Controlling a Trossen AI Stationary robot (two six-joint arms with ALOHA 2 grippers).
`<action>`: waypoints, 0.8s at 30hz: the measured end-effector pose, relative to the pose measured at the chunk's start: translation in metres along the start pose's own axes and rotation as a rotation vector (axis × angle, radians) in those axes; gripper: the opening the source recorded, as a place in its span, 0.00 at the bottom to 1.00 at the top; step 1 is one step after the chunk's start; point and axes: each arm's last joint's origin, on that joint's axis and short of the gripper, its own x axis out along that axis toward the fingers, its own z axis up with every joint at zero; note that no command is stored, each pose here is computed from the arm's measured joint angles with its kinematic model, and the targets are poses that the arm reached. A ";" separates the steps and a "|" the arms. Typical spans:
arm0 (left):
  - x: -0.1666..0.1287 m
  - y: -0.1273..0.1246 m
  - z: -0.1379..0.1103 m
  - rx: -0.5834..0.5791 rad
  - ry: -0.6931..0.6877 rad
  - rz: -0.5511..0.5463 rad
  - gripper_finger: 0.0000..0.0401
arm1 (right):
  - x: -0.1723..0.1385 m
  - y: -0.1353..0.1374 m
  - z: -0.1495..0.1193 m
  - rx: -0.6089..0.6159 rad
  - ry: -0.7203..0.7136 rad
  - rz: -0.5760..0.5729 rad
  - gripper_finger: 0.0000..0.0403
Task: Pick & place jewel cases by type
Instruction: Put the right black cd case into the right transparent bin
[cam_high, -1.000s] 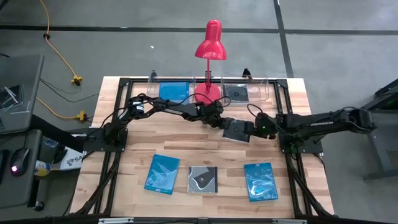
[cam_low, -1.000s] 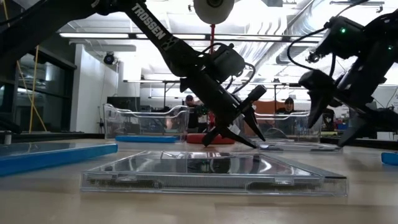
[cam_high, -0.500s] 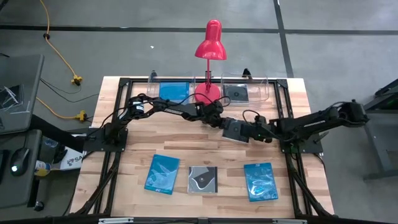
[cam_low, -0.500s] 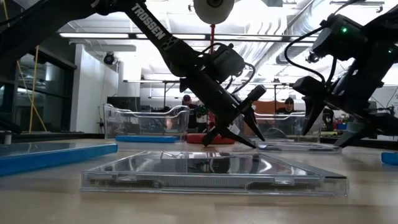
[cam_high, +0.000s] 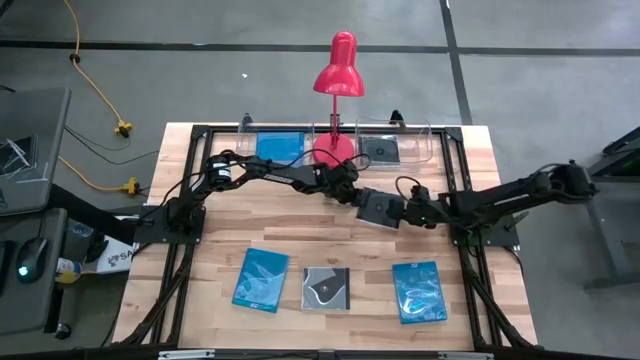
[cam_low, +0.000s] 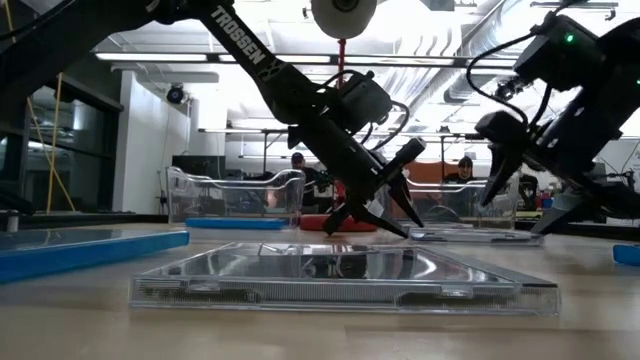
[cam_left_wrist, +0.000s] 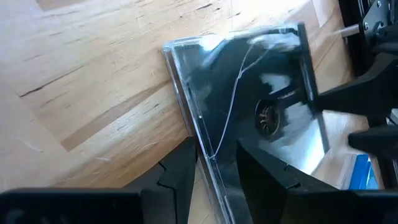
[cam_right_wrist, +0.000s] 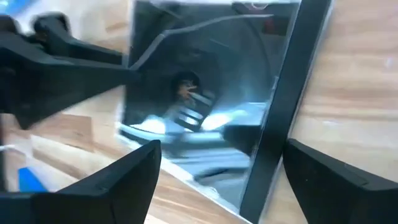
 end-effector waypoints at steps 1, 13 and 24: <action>0.000 0.000 0.000 0.000 0.000 0.000 0.30 | -0.002 0.000 0.001 -0.003 -0.012 0.007 0.78; 0.000 0.000 0.000 0.044 0.003 -0.003 0.30 | -0.011 0.003 0.004 -0.040 -0.036 0.054 0.77; 0.000 0.000 0.000 0.071 0.006 -0.008 0.30 | -0.021 0.006 0.007 -0.071 -0.049 0.102 0.77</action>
